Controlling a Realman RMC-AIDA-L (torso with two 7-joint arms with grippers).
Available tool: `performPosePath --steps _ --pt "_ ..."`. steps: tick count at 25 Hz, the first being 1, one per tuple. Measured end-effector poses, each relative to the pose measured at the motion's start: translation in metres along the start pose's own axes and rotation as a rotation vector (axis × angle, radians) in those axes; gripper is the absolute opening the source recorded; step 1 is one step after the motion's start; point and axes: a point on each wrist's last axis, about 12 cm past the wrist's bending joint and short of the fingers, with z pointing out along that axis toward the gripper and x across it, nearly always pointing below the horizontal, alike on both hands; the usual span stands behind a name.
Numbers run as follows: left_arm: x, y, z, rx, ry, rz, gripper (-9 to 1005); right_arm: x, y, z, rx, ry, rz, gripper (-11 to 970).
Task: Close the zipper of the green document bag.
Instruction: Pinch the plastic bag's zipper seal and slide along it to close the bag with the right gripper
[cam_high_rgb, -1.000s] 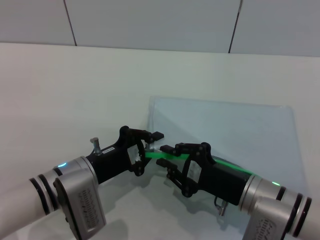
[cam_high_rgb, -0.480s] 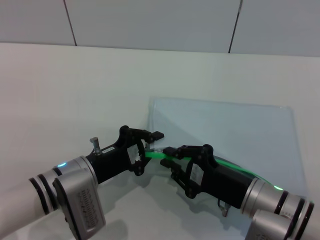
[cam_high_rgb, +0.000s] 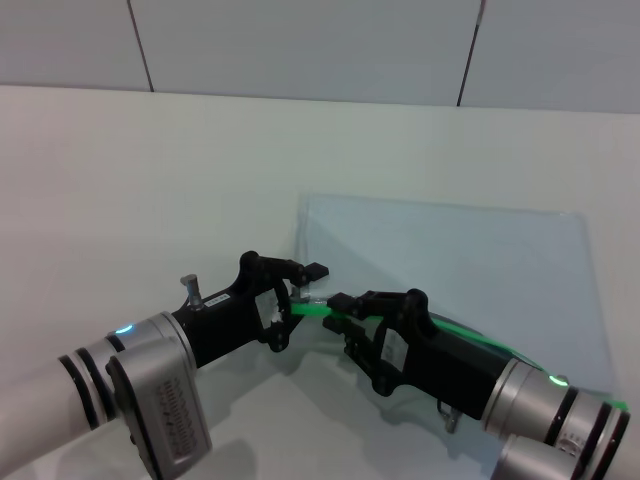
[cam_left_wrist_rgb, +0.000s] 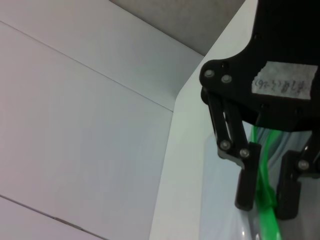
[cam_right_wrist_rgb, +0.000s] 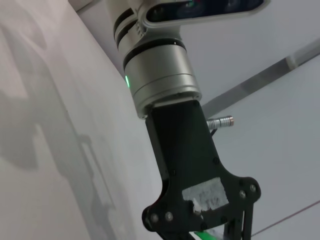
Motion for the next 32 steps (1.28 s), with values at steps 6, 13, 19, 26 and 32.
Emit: performPosePath --steps 6,13,19,26,32 --pt "-0.0006 0.0003 0.0005 -0.001 -0.005 0.001 53 -0.0006 -0.0001 0.0004 0.001 -0.002 -0.016 176" --pt "-0.0018 0.0008 0.0012 -0.003 -0.014 0.001 52 -0.0011 -0.0001 0.0011 0.002 -0.004 -0.04 176" --pt "-0.0037 0.0005 0.0024 0.001 -0.025 0.004 52 -0.001 0.0009 0.0012 -0.003 0.002 -0.059 111" --pt "-0.0038 -0.0005 0.0015 0.002 -0.023 0.001 52 -0.0031 0.0019 0.0033 -0.005 0.007 -0.069 78" --pt "-0.0036 -0.0011 0.0006 0.003 -0.022 0.001 52 -0.005 0.0029 0.001 0.013 0.009 -0.081 79"
